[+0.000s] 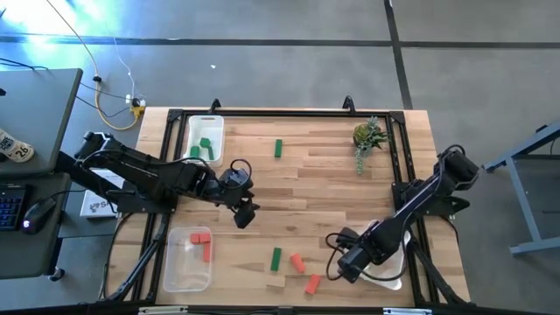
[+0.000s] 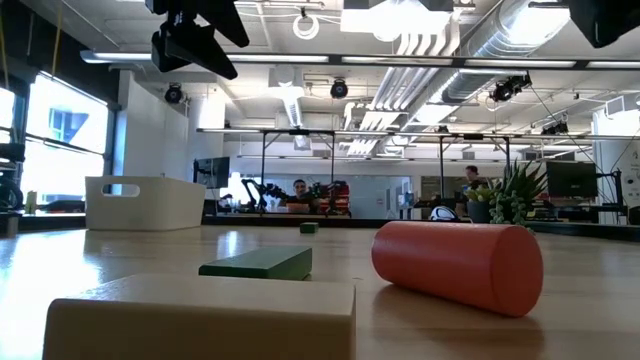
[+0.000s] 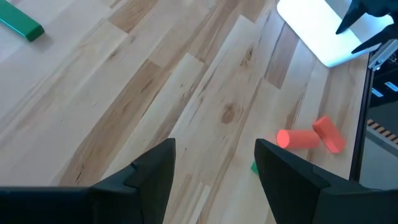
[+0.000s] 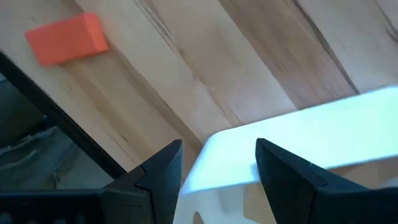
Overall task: Sort & place blocks by color
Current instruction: Adjust the white bin on the table, then put the brown block into the bottom white bin
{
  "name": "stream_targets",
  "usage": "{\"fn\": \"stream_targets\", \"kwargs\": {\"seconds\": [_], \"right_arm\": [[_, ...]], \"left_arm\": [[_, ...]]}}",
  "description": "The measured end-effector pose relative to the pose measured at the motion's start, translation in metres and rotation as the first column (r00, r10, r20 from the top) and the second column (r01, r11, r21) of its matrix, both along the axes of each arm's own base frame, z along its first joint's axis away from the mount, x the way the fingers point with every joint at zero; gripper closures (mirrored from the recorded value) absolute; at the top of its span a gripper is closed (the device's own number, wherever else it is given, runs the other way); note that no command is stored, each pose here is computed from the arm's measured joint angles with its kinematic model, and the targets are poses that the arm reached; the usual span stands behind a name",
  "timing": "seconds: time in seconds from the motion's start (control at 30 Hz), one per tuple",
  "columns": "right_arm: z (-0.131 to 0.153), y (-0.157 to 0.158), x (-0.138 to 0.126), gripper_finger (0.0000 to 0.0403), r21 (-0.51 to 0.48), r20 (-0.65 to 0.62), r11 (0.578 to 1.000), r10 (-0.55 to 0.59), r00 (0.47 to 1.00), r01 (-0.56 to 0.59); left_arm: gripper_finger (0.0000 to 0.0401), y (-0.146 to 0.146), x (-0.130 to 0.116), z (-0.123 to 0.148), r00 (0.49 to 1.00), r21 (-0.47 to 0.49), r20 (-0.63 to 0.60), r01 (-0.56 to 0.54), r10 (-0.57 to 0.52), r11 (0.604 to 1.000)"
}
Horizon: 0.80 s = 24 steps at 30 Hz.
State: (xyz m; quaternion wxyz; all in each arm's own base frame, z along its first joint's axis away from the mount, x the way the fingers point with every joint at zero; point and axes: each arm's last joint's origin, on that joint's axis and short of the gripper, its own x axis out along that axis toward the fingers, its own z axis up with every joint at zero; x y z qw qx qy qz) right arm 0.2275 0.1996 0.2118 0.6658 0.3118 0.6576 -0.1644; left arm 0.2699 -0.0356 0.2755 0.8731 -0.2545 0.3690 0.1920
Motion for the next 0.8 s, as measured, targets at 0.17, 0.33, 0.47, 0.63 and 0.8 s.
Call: {"fn": "stream_targets", "kwargs": {"seconds": [0.17, 0.33, 0.47, 0.63, 0.8], "right_arm": [[-0.001, 0.005, -0.009, 0.021, 0.005, -0.069, 0.999, -0.046, 0.997, 0.046], [0.0, 0.012, -0.015, 0.021, 0.021, -0.083, 0.998, -0.064, 0.994, 0.066], [0.0, 0.019, -0.021, 0.021, 0.065, -0.142, 0.994, -0.081, 0.986, 0.091], [0.0, 0.025, -0.028, 0.021, 0.057, -0.145, 0.991, -0.111, 0.983, 0.12], [0.002, 0.028, -0.023, 0.021, 0.068, -0.052, 0.993, -0.098, 0.994, 0.102]], "left_arm": [[0.0195, 0.0, 0.0, 0.0, 1.0, -0.003, 0.0, 0.002, -0.002, 1.0], [0.0195, 0.0, 0.0, 0.0, 1.0, -0.003, -0.001, 0.002, -0.002, 1.0], [0.0195, 0.0, 0.0, 0.0, 1.0, -0.003, -0.001, 0.002, -0.002, 1.0], [0.0195, 0.0, 0.0, 0.0, 1.0, -0.003, -0.001, 0.003, -0.003, 1.0], [0.0195, 0.0, 0.0, 0.0, 1.0, -0.004, -0.001, 0.003, -0.003, 1.0]]}}
